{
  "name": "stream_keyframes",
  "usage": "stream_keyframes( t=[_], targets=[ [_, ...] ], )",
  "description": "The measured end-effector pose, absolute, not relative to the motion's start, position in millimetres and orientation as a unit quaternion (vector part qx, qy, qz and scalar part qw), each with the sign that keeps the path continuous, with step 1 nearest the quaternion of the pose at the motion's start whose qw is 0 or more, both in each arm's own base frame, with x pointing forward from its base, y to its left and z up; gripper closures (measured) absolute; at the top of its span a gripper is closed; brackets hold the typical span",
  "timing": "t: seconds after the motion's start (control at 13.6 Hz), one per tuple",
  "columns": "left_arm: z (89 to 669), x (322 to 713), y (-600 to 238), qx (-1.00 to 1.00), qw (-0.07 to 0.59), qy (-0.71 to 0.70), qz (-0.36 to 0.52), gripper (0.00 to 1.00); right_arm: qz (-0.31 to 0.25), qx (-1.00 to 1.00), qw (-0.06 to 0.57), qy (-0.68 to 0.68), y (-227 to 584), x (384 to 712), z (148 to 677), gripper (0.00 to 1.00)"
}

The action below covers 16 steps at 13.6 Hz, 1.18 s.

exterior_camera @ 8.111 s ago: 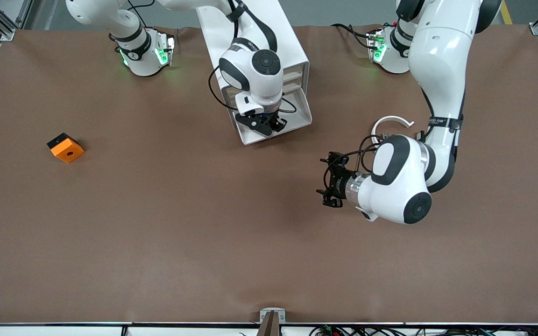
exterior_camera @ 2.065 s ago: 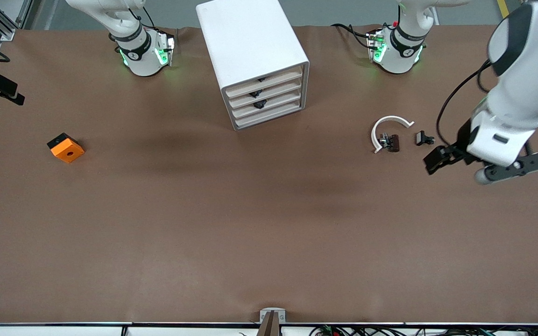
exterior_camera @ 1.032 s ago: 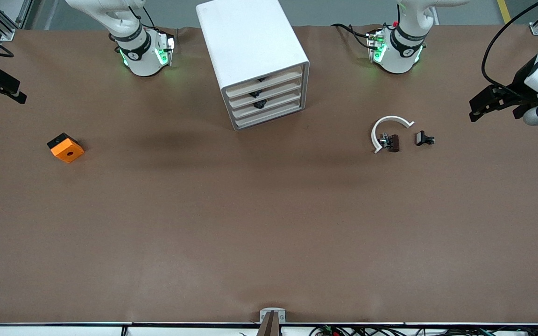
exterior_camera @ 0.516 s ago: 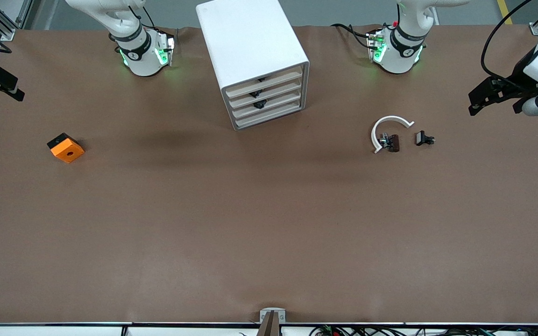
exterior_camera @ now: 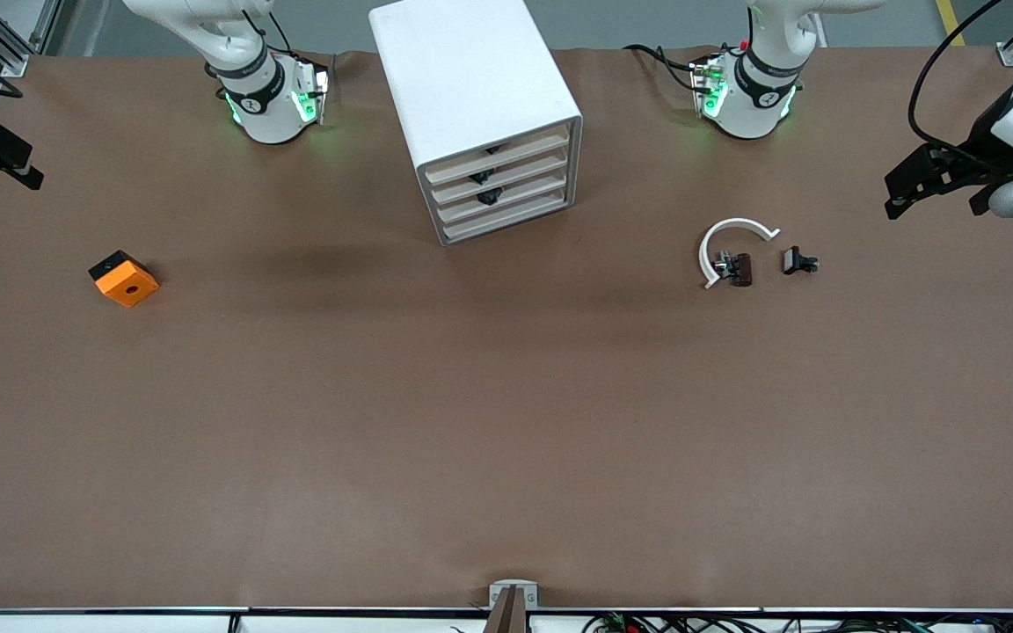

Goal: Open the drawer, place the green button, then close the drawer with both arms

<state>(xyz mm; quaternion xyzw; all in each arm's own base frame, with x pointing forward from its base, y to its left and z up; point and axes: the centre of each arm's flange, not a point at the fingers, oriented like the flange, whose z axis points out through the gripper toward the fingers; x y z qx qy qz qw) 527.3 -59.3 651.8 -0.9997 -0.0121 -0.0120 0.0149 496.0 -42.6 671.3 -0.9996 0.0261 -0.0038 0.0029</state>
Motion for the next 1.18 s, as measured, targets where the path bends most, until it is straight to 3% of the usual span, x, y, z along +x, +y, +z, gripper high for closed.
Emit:
stream_keyframes(
  t=[1.18],
  targets=[
    [638.9,524.6,-65.4,-1.000,0.018,-0.006,0.014,0.00,-0.007,-1.000,0.003,0.026,-42.4,490.3,673.7,0.00]
  ],
)
